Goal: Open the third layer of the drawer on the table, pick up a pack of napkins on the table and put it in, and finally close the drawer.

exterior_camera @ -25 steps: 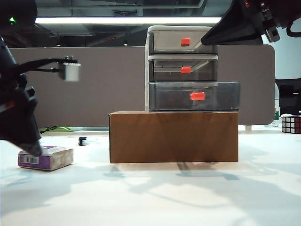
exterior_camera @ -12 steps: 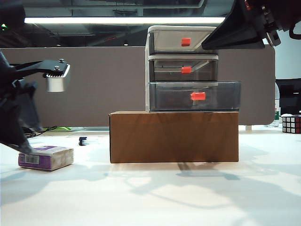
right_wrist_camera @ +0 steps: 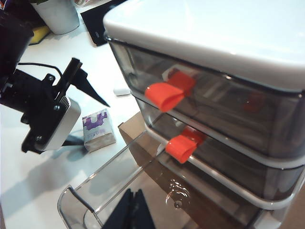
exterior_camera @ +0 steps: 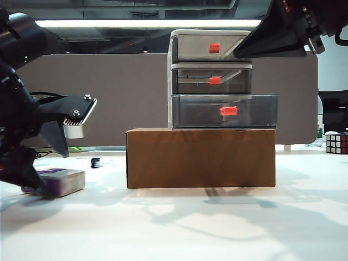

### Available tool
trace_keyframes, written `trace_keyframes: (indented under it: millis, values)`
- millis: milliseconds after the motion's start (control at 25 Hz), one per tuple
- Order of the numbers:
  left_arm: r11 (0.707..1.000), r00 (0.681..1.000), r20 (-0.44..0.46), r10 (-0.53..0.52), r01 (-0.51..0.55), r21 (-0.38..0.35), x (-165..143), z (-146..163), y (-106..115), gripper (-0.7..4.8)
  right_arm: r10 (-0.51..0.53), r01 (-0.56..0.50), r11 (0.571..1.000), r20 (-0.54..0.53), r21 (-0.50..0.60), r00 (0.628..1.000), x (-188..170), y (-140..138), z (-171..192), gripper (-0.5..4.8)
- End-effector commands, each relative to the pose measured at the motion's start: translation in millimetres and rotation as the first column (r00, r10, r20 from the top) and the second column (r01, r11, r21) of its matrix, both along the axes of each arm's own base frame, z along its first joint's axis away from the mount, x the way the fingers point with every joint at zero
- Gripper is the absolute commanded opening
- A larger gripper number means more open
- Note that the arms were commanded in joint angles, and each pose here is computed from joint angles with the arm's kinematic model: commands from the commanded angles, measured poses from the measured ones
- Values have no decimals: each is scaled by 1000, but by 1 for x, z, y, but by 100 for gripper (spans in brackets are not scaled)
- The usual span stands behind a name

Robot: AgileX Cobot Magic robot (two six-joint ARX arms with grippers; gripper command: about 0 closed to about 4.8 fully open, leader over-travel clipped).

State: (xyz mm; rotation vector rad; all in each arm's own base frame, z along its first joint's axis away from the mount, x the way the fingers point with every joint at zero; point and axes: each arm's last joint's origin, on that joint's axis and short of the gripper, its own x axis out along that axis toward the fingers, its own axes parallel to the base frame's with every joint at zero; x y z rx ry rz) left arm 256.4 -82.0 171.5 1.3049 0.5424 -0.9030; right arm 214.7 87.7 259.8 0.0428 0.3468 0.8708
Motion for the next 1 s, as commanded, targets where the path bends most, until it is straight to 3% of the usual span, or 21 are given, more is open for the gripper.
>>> trace_keyframes:
  millis: [40, 120, 480, 641, 761, 881, 1001]
  values:
    - [1000, 1000, 22, -1, 1, -7, 9, 3, -1, 400, 7, -7, 1000, 21, 6, 1000, 0, 0, 4, -6]
    - [1000, 1000, -1, 14, -14, -14, 15, 3, -3, 361, 7, -7, 1000, 21, 7, 1000, 0, 0, 4, -6]
    - [999, 979, -199, 34, -36, -8, 33, 0, -10, 363, 7, -8, 1000, 24, 7, 1000, -3, -1, 6, -6]
    - [996, 967, -249, 57, -74, -57, 35, -4, -11, 362, 7, -7, 1000, 36, 4, 999, -6, -2, 9, -6]
    - [996, 968, -246, 54, -70, -56, 36, -4, -11, 361, 5, -6, 1000, 41, 4, 999, -7, -2, 10, -6]
    - [993, 984, -162, 71, -86, -86, 44, 0, -10, 362, 6, -6, 1000, 32, -1, 999, -9, -3, 10, -6]
    - [986, 986, -137, 98, -115, -118, 48, 3, -10, 361, 10, -9, 1000, 30, -12, 999, -11, -3, 10, -6]
